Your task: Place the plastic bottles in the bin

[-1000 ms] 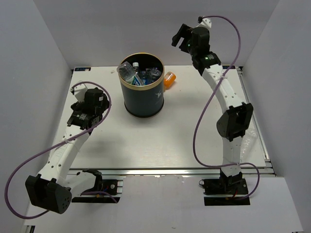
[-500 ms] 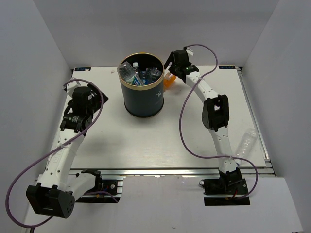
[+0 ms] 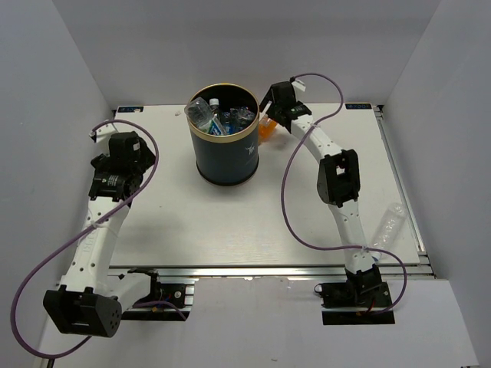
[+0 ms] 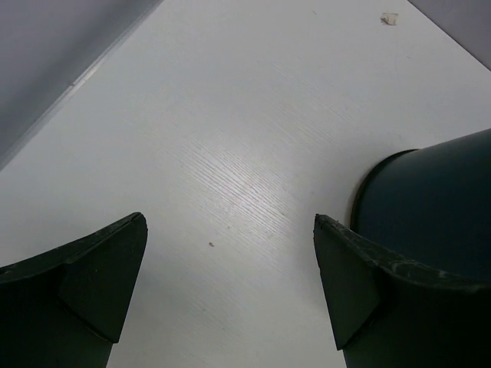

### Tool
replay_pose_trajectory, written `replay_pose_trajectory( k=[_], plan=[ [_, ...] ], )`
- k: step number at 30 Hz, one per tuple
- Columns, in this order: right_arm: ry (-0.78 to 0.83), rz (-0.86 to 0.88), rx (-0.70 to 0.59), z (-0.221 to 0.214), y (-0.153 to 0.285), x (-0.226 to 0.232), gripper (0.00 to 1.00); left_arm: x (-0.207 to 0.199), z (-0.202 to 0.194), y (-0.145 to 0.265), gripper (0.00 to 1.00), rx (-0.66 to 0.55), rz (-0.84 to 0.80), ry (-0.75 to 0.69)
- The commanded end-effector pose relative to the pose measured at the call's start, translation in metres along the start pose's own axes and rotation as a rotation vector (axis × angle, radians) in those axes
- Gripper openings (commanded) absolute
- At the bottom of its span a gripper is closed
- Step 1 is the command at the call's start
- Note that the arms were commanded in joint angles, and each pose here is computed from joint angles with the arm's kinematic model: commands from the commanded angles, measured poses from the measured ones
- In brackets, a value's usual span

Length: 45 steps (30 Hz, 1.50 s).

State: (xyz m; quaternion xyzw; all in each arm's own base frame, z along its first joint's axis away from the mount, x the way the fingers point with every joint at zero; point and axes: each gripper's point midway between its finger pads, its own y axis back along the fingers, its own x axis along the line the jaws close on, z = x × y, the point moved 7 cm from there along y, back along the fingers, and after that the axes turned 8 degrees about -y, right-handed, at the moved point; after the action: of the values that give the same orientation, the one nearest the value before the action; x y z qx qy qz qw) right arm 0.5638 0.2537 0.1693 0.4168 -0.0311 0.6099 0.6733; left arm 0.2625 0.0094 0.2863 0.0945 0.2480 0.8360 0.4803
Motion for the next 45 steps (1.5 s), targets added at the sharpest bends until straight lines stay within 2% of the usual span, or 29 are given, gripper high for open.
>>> replay_pose_trajectory(
  k=[1,6,8,11,12,13,15,16,19,22,24,25,27,29,30,32,35,37,40,44,45],
  plan=[
    [-0.012,-0.044,0.026,-0.020,-0.009,-0.008,0.89,0.012,0.020,0.010,0.98,-0.080,0.069,-0.022],
    [-0.004,-0.049,0.076,-0.045,-0.022,-0.014,0.89,0.012,0.036,0.011,0.98,-0.132,0.096,-0.014],
    [-0.011,-0.075,0.090,-0.051,-0.026,-0.021,0.86,0.012,0.043,0.012,0.98,-0.147,0.101,-0.020],
    [-0.002,-0.108,0.075,-0.051,-0.026,-0.027,0.80,-0.002,0.047,0.012,0.98,-0.139,-0.010,-0.032],
    [0.000,-0.108,0.065,-0.048,-0.025,-0.027,0.76,-0.003,0.047,0.012,0.98,-0.140,-0.012,-0.022],
    [0.003,-0.100,0.049,-0.041,-0.021,-0.023,0.66,-0.010,0.046,0.014,0.98,-0.121,-0.075,0.005],
    [0.020,-0.077,0.003,-0.026,-0.015,-0.017,0.54,-0.021,0.046,0.017,0.98,-0.104,-0.159,0.038],
    [0.022,-0.051,-0.031,-0.011,-0.005,-0.008,0.41,-0.028,0.043,0.019,0.98,-0.078,-0.224,0.070],
    [0.064,0.017,-0.149,0.034,0.020,0.012,0.27,-0.042,0.035,0.023,0.98,-0.019,-0.329,0.121],
    [0.102,0.095,-0.260,0.086,0.053,0.029,0.22,-0.056,0.022,0.031,0.98,0.059,-0.451,0.169],
    [0.124,0.157,-0.320,0.112,0.073,0.039,0.22,-0.062,0.016,0.036,0.98,0.081,-0.491,0.179],
    [0.164,0.204,-0.366,0.130,0.098,0.050,0.21,-0.063,0.014,0.037,0.98,0.084,-0.493,0.179],
    [0.220,0.299,-0.365,0.136,0.119,0.061,0.21,-0.063,0.013,0.038,0.98,0.075,-0.483,0.178],
    [0.268,0.425,-0.395,0.149,0.158,0.081,0.21,-0.062,0.009,0.037,0.98,0.080,-0.480,0.173],
    [0.297,0.483,-0.352,0.139,0.163,0.084,0.21,-0.063,0.009,0.037,0.98,0.081,-0.482,0.171],
    [0.369,0.608,-0.374,0.139,0.198,0.103,0.21,-0.065,0.007,0.037,0.98,0.091,-0.491,0.164],
    [0.507,0.824,-0.292,0.112,0.229,0.124,0.21,-0.063,0.008,0.038,0.98,0.084,-0.475,0.159],
    [0.585,0.940,-0.246,0.089,0.248,0.142,0.24,-0.055,0.008,0.033,0.98,0.056,-0.409,0.121],
    [0.683,0.975,-0.189,0.060,0.254,0.153,0.28,-0.036,0.005,0.026,0.98,0.031,-0.258,0.077],
    [0.685,0.939,-0.140,0.038,0.244,0.153,0.36,-0.036,0.004,0.026,0.98,0.016,-0.276,0.067],
    [0.691,0.921,-0.113,0.031,0.236,0.151,0.50,-0.036,0.002,0.025,0.98,0.022,-0.273,0.070]
  ],
)
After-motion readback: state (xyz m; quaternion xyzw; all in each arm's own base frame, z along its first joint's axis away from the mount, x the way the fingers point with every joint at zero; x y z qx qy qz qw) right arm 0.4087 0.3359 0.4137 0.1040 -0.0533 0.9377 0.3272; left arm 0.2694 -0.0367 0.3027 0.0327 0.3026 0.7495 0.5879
